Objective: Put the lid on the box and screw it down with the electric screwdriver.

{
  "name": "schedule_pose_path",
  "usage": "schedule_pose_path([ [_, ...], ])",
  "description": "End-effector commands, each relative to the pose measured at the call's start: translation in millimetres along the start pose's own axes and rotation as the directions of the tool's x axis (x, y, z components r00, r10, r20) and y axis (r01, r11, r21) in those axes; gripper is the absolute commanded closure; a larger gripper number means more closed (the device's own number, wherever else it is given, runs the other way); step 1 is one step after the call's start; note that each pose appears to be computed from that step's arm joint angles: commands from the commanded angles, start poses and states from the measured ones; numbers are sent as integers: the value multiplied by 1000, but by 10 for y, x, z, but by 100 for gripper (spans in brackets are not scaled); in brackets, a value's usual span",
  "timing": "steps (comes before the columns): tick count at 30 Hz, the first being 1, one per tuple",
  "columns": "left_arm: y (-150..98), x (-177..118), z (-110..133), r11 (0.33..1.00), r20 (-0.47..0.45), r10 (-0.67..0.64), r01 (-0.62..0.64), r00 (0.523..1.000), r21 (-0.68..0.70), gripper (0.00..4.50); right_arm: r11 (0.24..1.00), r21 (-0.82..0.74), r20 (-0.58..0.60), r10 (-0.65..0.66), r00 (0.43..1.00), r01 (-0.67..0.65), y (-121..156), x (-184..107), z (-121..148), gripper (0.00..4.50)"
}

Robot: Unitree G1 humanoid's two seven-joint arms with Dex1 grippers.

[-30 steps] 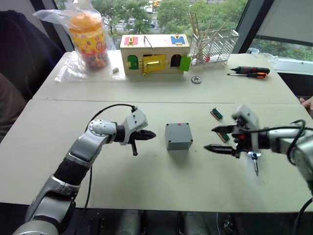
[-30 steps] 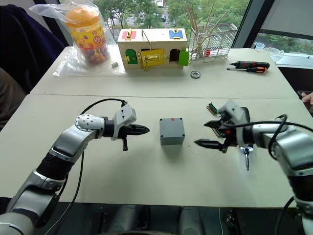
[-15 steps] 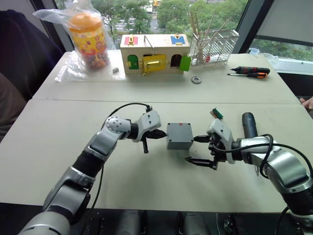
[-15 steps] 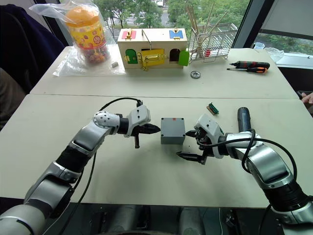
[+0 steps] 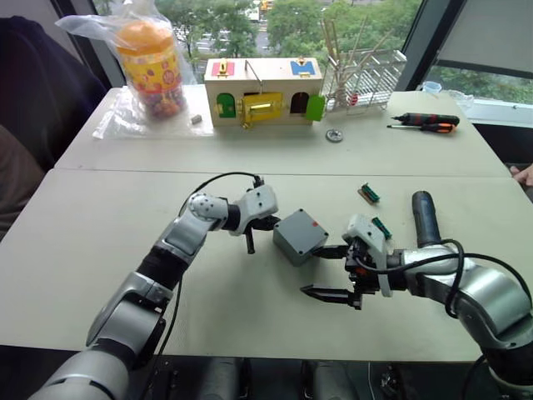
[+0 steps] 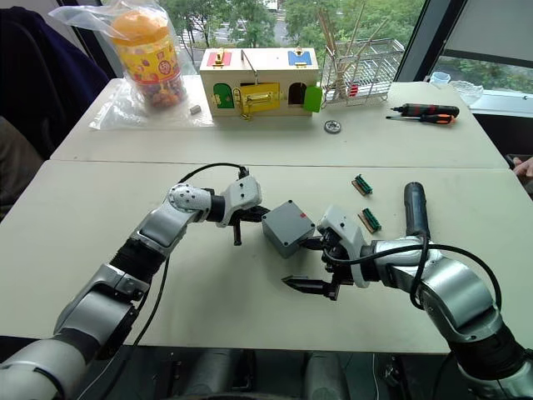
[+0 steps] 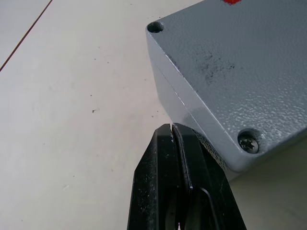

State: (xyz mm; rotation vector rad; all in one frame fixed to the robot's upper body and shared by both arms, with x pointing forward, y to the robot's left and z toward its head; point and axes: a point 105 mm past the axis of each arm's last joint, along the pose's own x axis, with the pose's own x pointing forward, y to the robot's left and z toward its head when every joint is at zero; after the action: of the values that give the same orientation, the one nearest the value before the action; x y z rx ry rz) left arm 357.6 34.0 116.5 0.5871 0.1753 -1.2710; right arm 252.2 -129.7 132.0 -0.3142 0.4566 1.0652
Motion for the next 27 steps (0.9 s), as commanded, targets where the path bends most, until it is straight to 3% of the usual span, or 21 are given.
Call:
schedule_pose_path([
  [1, -3, -203, 146, 1000, 42, -8, 7, 999, 18, 450, 989, -78, 6, -124, 992, 124, -244, -183, 25, 3],
  [6, -260, -389, 78, 996, -6, -87, 87, 996, 5, 450, 979, -119, -17, -170, 985, 167, -469, -205, -57, 3],
  [11, -491, -395, 21, 988, -30, -153, 152, 988, -25, 450, 986, -136, 12, -94, 995, 95, -457, -28, -33, 3],
  [19, -482, -262, 59, 992, -12, -120, 119, 993, -30, 450, 989, -133, 20, 59, 998, -56, -168, 141, 6, 3],
  [27, -320, -197, 82, 999, 11, -49, 49, 999, -16, 450, 992, -82, 24, 96, 995, -94, 17, 102, 14, 3],
])
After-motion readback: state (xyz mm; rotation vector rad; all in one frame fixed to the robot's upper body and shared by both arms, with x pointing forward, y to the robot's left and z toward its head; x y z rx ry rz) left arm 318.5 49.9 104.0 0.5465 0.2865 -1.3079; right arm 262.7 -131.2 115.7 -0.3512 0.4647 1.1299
